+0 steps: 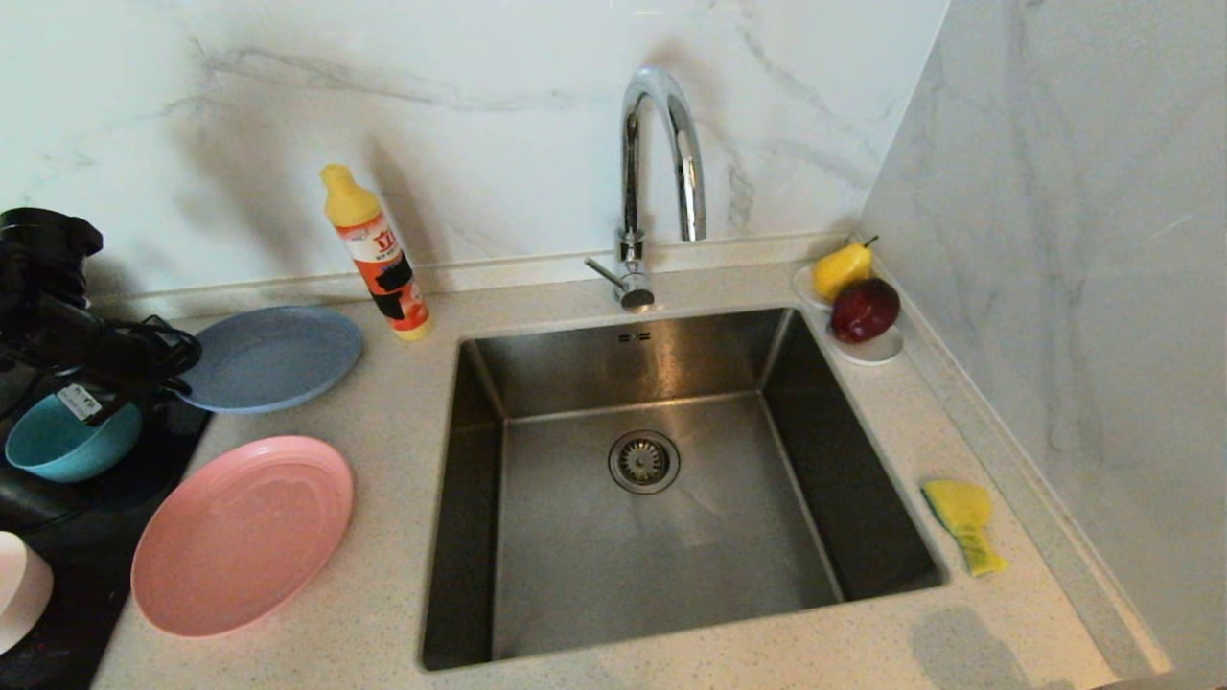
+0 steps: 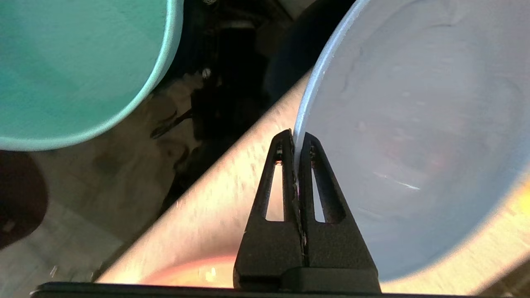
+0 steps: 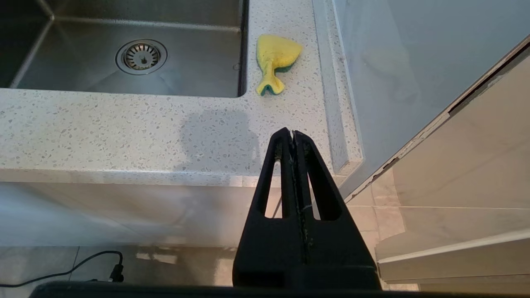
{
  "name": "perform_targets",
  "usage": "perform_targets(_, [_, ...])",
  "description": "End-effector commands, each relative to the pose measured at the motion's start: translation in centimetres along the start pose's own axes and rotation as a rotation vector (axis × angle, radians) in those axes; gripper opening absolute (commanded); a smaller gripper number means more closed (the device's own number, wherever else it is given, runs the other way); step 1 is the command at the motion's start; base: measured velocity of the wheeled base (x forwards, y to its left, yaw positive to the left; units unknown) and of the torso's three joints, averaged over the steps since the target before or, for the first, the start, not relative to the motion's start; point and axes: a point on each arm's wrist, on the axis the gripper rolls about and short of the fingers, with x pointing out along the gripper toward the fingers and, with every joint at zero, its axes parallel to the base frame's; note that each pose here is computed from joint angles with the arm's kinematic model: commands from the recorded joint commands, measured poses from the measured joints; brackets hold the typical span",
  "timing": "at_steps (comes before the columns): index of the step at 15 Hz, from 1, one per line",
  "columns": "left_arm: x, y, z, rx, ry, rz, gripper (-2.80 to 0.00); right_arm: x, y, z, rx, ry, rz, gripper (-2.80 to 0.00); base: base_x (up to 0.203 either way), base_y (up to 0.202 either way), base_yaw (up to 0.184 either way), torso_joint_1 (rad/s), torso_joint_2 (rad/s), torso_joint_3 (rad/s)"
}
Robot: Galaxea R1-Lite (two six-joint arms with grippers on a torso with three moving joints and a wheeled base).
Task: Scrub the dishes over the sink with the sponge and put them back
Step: Place the plate on the plate
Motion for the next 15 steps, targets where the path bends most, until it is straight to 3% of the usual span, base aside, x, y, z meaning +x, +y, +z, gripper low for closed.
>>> perform_targets(1, [-3.3,-0.4,0.2,-0.003,-0.036,-0.023,-2.8,0.0,0.0,0.0,-0.001,0.001,0.0,-2.8,0.0,0.0,0.0,0.0,0.0,0.0])
perform_targets(6, [-9.0,-0.7,-0.2,0.008,-0.072,-0.043,-2.8,0.0,0.0,0.0,-0.001,0.001,0.001,-2.8,0.0,0.0,0.0,0.0,0.0,0.0])
perform_targets(13, [-12.0,2.7,-1.3,0.105,0.011,0.062,-2.8,0.0,0.0,0.0,-0.001,0.001,0.002,-2.8,0.0,0.0,0.0,0.0,0.0,0.0])
perform_targets(15, [-12.3,3.8,-2.2,0.15,0.046,0.05,-2.8,0.0,0.0,0.0,-0.001,0.001,0.0,-2.8,0.0,0.0,0.0,0.0,0.0,0.0])
